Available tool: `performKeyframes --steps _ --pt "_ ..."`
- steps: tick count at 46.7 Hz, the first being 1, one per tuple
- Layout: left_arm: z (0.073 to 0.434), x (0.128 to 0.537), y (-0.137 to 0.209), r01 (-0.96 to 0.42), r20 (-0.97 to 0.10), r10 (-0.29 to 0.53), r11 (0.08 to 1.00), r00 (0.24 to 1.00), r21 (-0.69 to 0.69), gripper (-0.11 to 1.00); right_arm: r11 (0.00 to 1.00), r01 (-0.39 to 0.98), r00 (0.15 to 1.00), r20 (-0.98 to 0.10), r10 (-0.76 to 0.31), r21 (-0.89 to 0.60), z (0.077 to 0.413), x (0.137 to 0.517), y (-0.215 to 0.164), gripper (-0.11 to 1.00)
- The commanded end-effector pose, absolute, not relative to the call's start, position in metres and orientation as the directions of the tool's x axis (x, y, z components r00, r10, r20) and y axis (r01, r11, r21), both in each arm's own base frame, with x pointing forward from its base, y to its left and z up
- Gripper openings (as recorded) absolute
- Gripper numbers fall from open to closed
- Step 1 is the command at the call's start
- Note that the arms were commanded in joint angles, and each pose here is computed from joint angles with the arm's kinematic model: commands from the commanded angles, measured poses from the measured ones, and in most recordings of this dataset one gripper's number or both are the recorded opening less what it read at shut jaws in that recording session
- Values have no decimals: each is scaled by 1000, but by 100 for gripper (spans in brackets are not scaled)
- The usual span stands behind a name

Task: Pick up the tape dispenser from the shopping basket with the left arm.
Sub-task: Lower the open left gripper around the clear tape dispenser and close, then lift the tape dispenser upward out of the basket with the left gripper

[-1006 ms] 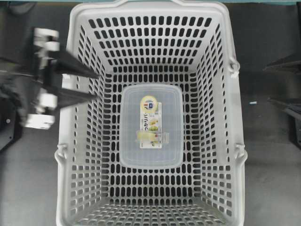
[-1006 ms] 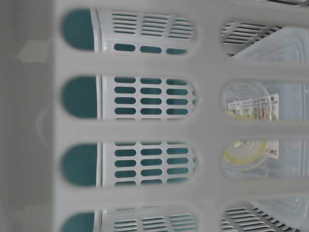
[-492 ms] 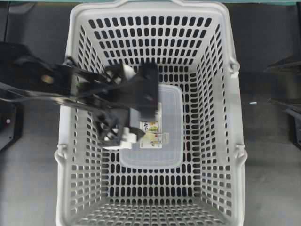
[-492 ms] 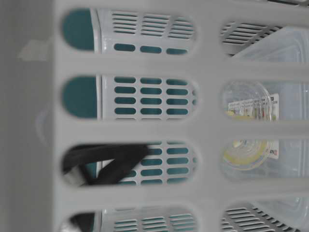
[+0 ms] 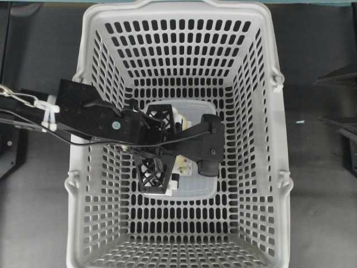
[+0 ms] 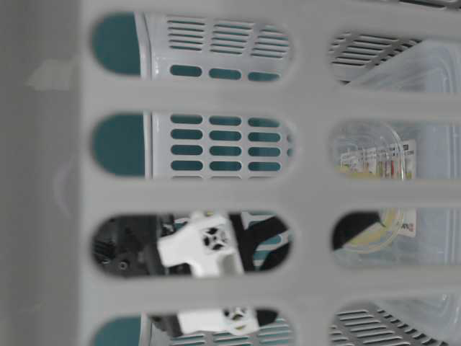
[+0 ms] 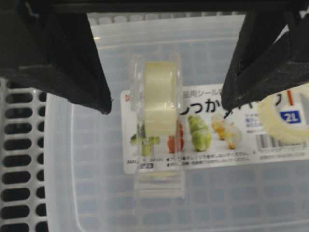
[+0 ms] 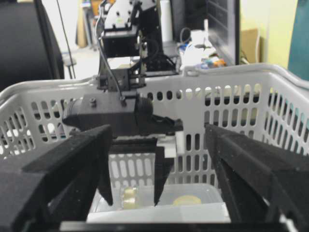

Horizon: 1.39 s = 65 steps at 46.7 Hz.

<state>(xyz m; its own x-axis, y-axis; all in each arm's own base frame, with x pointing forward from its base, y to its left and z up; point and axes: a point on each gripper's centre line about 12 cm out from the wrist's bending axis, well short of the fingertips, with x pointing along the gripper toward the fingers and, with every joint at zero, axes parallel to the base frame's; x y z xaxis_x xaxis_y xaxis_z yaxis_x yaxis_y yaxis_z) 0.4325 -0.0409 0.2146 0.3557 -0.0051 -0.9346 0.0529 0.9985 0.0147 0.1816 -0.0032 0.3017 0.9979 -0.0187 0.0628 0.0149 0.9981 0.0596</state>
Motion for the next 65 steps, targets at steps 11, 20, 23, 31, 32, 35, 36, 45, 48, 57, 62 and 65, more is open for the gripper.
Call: performKeyframes --steps 11,20,23,31,32,35,36,45,48,57,62,65 --pt "249 439 -47 61 -908 -13 998 419 14 44 998 15 998 58 -19 64 303 183 -3 75" --pt "304 432 -46 55 -910 -8 998 414 16 30 998 15 998 58 -19 64 303 183 -3 75" --pt "325 427 -45 52 -913 -6 999 407 16 30 998 17 998 60 -21 64 303 183 -4 75" --pt "391 416 -44 39 -904 -7 999 427 11 30 998 15 998 60 -19 64 303 182 -3 75" --pt "397 416 -43 37 -902 -7 999 432 10 30 998 17 998 61 -21 64 304 182 -4 75" --pt "416 414 -43 34 -895 -8 999 446 8 30 998 15 998 60 -19 61 303 182 -3 75" --pt "420 414 -43 34 -895 -8 999 446 8 30 998 15 998 61 -19 64 304 182 -3 75" --pt "423 418 -44 43 -920 -1 999 392 17 30 998 15 998 60 -19 63 303 182 -3 75" --pt "422 419 -44 43 -924 0 999 382 18 30 998 17 998 60 -21 63 303 182 -4 75" --pt "419 421 -44 40 -928 1 999 374 17 30 998 15 998 58 -19 63 303 182 -3 75" --pt "417 422 -44 40 -929 1 999 371 17 30 998 15 998 58 -19 63 303 182 -3 75" --pt "417 422 -44 40 -930 2 999 367 18 30 998 15 998 58 -19 63 303 182 -3 75"
